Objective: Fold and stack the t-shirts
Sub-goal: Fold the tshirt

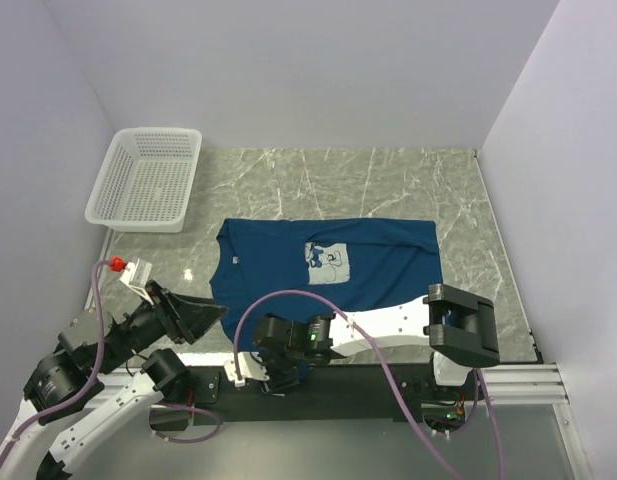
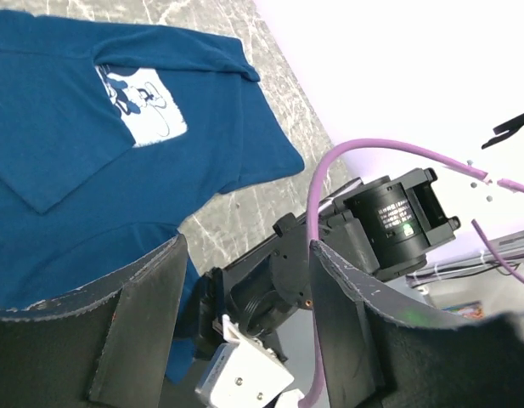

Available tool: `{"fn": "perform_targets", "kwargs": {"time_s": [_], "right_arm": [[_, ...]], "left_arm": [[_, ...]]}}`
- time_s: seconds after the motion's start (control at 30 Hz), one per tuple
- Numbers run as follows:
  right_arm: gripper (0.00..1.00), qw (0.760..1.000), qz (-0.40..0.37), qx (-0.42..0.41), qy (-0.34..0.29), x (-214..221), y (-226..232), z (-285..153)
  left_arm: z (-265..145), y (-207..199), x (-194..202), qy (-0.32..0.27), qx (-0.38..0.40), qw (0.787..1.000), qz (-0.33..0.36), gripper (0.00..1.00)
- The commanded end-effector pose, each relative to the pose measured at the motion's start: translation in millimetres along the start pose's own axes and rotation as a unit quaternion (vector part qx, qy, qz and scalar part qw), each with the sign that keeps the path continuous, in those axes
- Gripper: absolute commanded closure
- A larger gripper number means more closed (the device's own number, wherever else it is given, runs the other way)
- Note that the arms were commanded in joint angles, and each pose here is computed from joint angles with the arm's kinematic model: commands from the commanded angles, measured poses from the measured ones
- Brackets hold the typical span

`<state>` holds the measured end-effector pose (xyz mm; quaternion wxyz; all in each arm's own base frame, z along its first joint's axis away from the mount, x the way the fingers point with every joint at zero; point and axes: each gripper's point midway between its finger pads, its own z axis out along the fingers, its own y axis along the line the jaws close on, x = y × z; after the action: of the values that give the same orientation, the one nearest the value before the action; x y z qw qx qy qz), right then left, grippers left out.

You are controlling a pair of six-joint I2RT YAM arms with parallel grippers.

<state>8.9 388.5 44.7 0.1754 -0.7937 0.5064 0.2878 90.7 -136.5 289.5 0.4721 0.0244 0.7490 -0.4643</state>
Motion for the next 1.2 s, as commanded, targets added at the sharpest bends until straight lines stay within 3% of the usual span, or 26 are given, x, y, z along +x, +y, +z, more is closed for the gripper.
{"fn": "perform_targets", "kwargs": {"time_s": [0.0,0.77,1.07,1.17], "right_arm": [[0.50,0.998,-0.014,0.053,-0.015,-17,-14,3],[0.52,0.998,-0.063,0.008,0.031,-3,17,23],[0.87,0.997,-0.073,0.007,0.030,-13,20,26],[0.87,0.997,-0.076,0.009,0.021,-18,20,22]], "left_arm": [[1,0,-2,-0.008,-0.002,1.000,-0.016,0.35],[-1,0,2,-0.005,0.006,1.000,-0.016,0.34],[0,1,4,-0.002,0.008,1.000,-0.018,0.34],[1,0,4,-0.003,0.010,1.000,-0.020,0.34]]}}
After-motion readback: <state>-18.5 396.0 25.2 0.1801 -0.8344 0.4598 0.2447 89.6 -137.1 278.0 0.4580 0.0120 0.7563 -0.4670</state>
